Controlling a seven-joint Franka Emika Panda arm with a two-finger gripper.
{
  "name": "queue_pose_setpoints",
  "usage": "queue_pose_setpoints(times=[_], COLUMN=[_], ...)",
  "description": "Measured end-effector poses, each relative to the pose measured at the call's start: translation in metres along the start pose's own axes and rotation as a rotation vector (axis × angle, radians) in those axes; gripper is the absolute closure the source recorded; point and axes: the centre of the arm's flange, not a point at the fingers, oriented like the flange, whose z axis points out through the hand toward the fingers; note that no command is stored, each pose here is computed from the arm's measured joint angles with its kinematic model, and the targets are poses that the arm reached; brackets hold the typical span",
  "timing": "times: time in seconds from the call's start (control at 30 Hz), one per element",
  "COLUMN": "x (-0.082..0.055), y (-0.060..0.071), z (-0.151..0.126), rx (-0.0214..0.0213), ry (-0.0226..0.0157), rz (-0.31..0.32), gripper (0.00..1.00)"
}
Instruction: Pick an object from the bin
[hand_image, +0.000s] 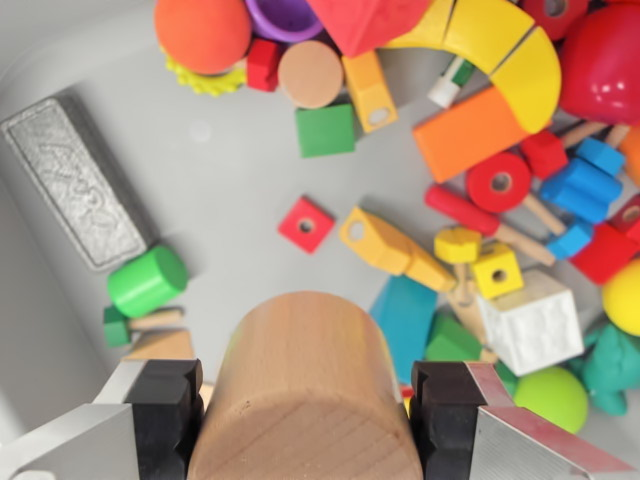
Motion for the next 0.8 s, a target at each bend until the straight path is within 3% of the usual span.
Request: queue_pose_setpoints(times=[0.8], x=[0.000], y=[0.000], z=[-0.012], rx=[-0.0004], ry=[-0.0003], rz=[0.000], gripper=[1.00])
